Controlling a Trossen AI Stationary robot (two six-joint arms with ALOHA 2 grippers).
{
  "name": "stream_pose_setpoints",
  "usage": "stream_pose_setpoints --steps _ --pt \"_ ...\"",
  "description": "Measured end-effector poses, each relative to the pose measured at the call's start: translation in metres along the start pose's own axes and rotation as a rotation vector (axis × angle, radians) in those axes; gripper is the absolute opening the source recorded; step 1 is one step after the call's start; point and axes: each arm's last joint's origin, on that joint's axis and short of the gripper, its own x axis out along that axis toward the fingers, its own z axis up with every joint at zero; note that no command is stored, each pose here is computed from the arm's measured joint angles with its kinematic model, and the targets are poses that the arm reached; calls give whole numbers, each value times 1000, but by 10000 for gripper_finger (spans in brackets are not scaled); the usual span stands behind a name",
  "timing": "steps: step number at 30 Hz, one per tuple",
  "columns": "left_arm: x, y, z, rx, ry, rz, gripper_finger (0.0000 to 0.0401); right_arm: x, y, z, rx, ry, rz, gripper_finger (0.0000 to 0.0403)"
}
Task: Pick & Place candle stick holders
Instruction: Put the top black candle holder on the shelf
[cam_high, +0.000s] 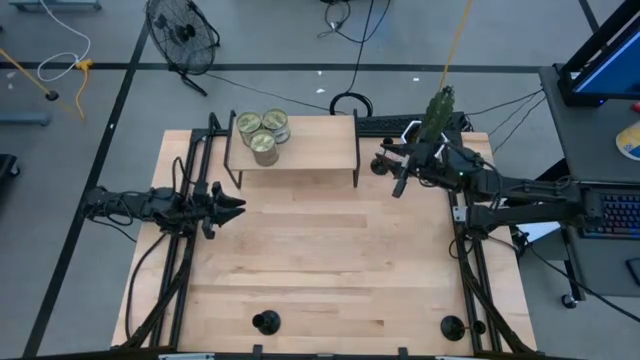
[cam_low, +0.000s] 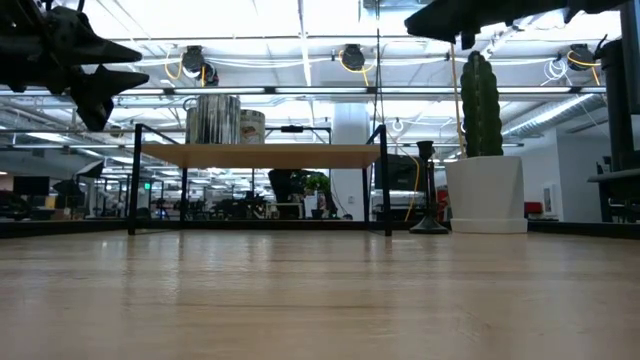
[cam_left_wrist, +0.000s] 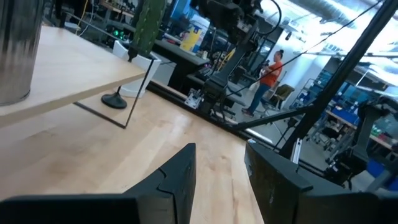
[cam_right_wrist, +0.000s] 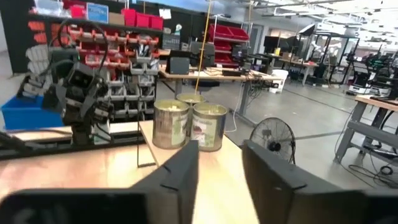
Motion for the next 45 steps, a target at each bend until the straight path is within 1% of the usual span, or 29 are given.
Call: stream_pose_setpoints --steps 3,7,10,14,17,21,24,27,31,35,38,41,45 --pt "0 0 0 -18 5 -1 143 2 1 -3 -14 17 -1 158" --pt "0 -1 -1 -11 27 -44 143 4 1 -6 -6 45 1 178" --pt "0 -4 1 8 32 -122 143 3 1 -9 16 104 -2 180" --pt "-2 -12 10 61 -23 -274 143 1 -2 -5 18 246 -68 180" --pt "-4 -17 16 69 -23 -341 143 -2 -4 -1 17 322 -114 180" --pt "-9 -23 27 84 -29 -426 143 -3 -5 2 26 339 -118 180" --pt "-12 -26 31 91 -2 -462 143 -3 -5 -1 23 366 -119 180" --pt "-12 -25 28 77 44 -473 143 -2 -5 -6 41 411 -154 180" --pt "-11 -23 23 63 99 -444 143 3 -5 -10 39 431 -183 180" --pt "-10 -20 20 56 125 -379 143 9 -13 -16 63 455 -237 180" --pt "-10 -17 17 26 151 -332 143 15 -22 -19 73 469 -281 181" --pt "-10 -16 15 -1 176 -314 143 22 -30 -14 70 510 -314 181" --pt "-10 -16 14 1 180 -302 143 34 -40 0 60 591 -350 181"
